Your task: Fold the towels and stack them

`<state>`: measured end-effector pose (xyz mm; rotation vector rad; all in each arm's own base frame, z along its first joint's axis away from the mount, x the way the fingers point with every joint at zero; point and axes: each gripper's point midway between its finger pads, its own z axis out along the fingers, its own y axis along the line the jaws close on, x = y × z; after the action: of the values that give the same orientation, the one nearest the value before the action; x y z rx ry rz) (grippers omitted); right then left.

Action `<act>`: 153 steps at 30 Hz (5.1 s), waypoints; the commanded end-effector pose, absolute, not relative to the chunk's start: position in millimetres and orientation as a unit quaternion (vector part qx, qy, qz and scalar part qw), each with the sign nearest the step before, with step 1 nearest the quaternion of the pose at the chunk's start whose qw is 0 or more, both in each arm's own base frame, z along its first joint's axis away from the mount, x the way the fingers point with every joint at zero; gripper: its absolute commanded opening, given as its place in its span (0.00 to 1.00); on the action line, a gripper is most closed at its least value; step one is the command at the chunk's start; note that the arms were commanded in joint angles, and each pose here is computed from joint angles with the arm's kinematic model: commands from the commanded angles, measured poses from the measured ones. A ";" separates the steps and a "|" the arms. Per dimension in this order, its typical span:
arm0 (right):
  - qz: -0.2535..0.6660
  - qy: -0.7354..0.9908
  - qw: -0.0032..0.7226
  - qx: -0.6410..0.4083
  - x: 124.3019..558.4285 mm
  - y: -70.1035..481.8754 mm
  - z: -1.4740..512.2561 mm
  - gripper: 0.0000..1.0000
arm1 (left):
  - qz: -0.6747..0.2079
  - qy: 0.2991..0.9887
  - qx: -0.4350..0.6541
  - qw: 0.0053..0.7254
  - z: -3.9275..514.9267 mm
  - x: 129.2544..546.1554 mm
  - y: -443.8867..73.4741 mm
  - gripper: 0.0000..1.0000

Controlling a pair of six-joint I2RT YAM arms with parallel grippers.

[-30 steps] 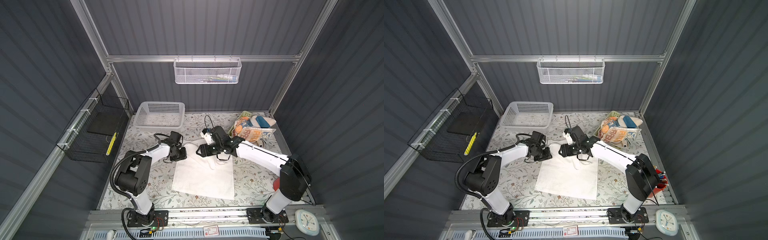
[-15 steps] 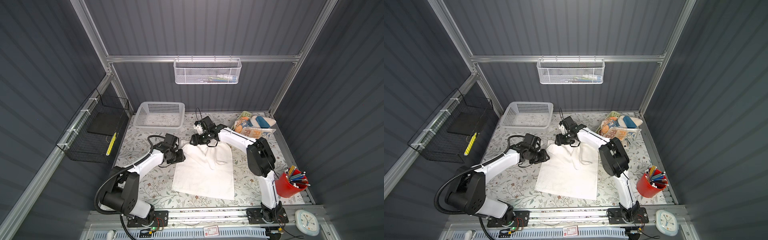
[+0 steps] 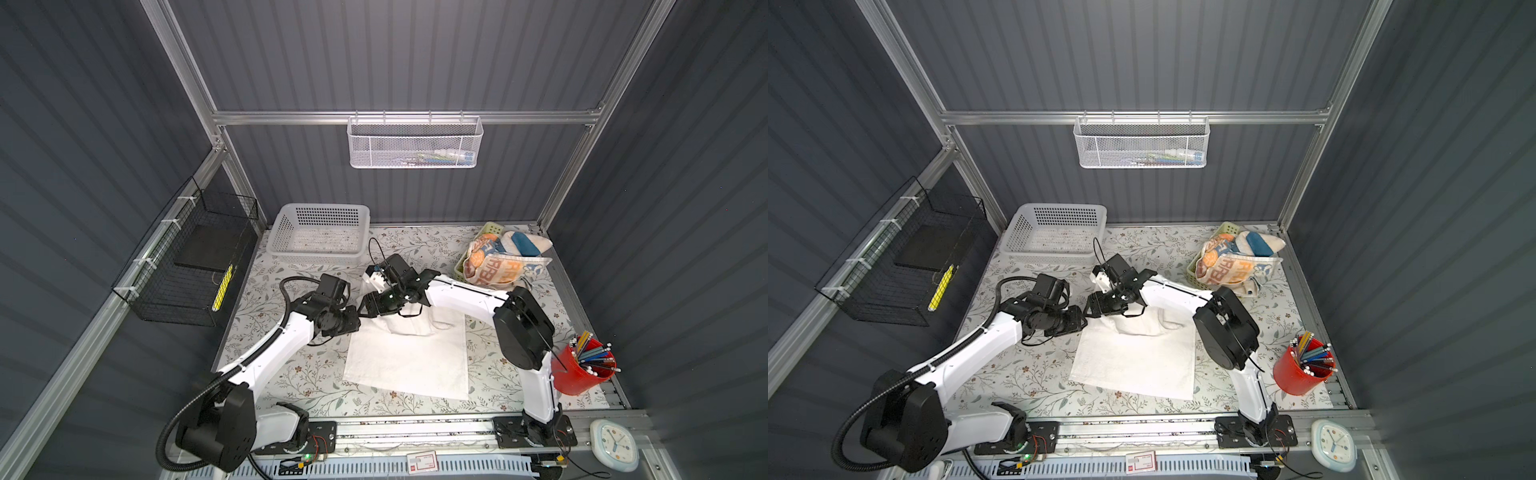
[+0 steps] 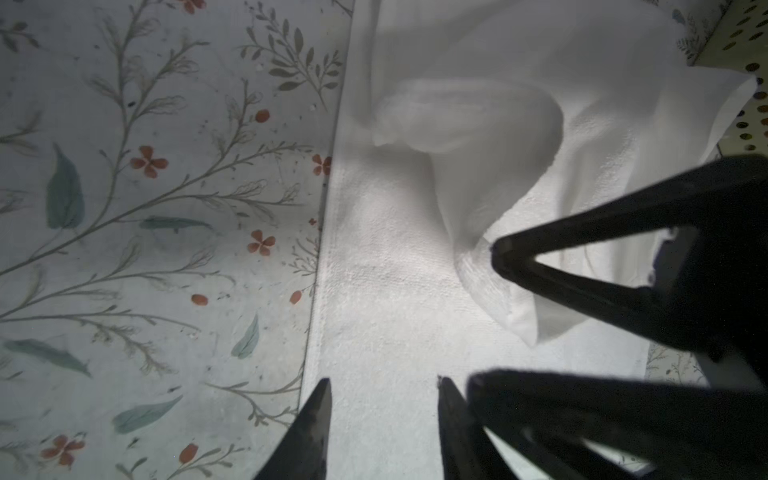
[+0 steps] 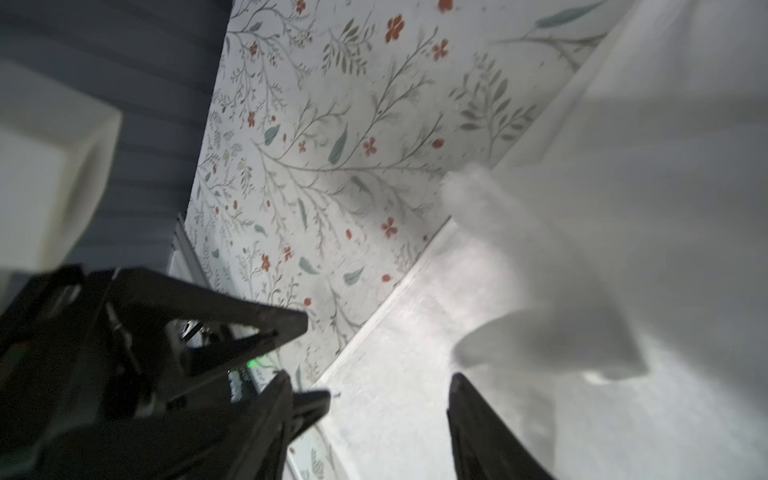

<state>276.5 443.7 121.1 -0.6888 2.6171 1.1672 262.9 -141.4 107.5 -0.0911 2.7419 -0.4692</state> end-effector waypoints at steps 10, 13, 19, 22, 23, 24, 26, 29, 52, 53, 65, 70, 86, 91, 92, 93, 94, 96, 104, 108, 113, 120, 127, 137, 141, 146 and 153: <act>0.321 0.920 0.128 -0.182 263.1 357.8 134.8 0.66 | -0.169 0.968 -0.023 0.182 122.7 301.3 -161.6 0.47; 0.263 0.943 0.141 -0.144 279.4 317.4 116.4 0.68 | -0.171 0.967 0.004 0.187 125.3 321.9 -183.4 0.47; 0.125 0.974 0.142 -0.129 295.2 261.5 83.6 0.72 | -0.153 0.970 0.056 0.183 114.7 372.7 -223.8 0.47; 0.072 0.979 0.134 -0.133 297.0 244.3 69.0 0.73 | -0.143 0.970 0.080 0.179 104.6 392.4 -243.5 0.47; 0.060 0.980 0.131 -0.135 297.1 240.7 64.5 0.73 | -0.136 0.972 0.087 0.171 96.6 394.8 -247.8 0.48; 0.051 0.981 0.128 -0.137 296.8 237.5 60.2 0.73 | -0.131 0.974 0.092 0.162 89.8 395.2 -249.9 0.48; 0.039 0.983 0.117 -0.139 294.8 232.8 51.6 0.72 | -0.116 0.979 0.099 0.137 73.8 389.6 -250.0 0.49; 0.033 0.984 0.103 -0.139 290.1 228.9 42.4 0.67 | -0.097 0.983 0.101 0.118 64.4 372.0 -238.1 0.49; 0.141 0.978 0.115 -0.099 259.5 229.3 73.5 0.08 | -0.203 0.961 -0.157 0.099 96.1 270.4 -179.4 0.50; 0.145 0.978 0.115 -0.097 258.0 229.6 74.5 0.06 | -0.214 0.956 -0.174 0.099 95.4 270.7 -184.5 0.50; 0.201 0.970 0.127 -0.051 242.6 230.8 85.6 0.00 | -0.260 0.904 -0.322 0.103 60.1 281.3 -196.4 0.52; 0.200 0.970 0.136 -0.039 240.0 223.7 88.1 0.00 | -0.260 0.902 -0.324 0.113 53.3 298.7 -202.1 0.52; 0.254 0.958 0.130 0.005 249.7 213.9 106.2 0.00 | -0.208 0.935 -0.239 0.157 103.4 289.5 -169.0 0.00; 0.252 0.962 0.106 0.010 237.9 208.5 97.4 0.00 | -0.164 0.954 -0.220 0.117 99.7 244.9 -145.3 0.00; 0.250 0.963 0.098 0.011 234.7 207.0 91.9 0.01 | -0.154 0.956 -0.224 0.107 94.2 235.3 -139.0 0.15; 0.249 0.964 0.092 0.013 232.4 206.6 88.2 0.03 | -0.147 0.957 -0.228 0.101 89.8 228.4 -134.2 0.33; 0.249 0.965 0.085 0.014 229.9 206.5 83.6 0.06 | -0.140 0.958 -0.232 0.097 86.0 222.7 -129.2 0.46; 0.245 0.966 0.075 0.019 226.5 204.7 76.9 0.24 | -0.133 0.958 -0.234 0.095 82.1 218.9 -124.3 0.52; 0.226 0.971 0.071 0.038 211.8 189.7 70.1 0.50 | -0.103 0.980 -0.151 0.083 92.6 253.0 -139.2 0.56; 0.205 0.975 0.061 0.054 199.5 178.2 59.7 0.53 | -0.063 0.993 -0.074 0.064 92.2 261.1 -160.8 0.56; 0.201 0.976 0.043 0.071 181.7 178.5 45.2 0.52 | 0.000 0.999 0.002 0.049 78.3 258.8 -195.1 0.55; 0.177 0.981 0.028 0.069 169.0 180.7 29.6 0.53 | 0.031 0.998 0.047 0.038 57.1 261.8 -214.7 0.50; 0.158 0.985 0.033 0.061 177.3 181.0 18.2 0.50 | 0.058 0.996 0.061 0.012 31.6 256.3 -207.6 0.52; 0.143 0.988 0.036 0.044 182.6 180.5 9.0 0.26 | 0.064 0.996 0.051 0.035 50.2 247.0 -188.8 0.15; 0.139 0.989 0.031 0.043 179.5 178.2 3.1 0.17 | 0.052 0.997 0.030 0.050 66.0 246.4 -177.0 0.00; 0.140 0.989 0.028 0.041 177.7 177.9 1.6 0.17 | 0.017 0.999 -0.026 0.042 70.4 238.8 -145.7 0.00; 0.142 0.989 0.038 0.030 182.1 180.0 13.4 0.38 | -0.094 0.988 -0.120 0.005 47.5 216.9 -120.2 0.00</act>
<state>188.7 194.2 18.9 0.0966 2.9956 0.5418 225.4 -106.6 53.6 -0.3348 3.0655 -0.1087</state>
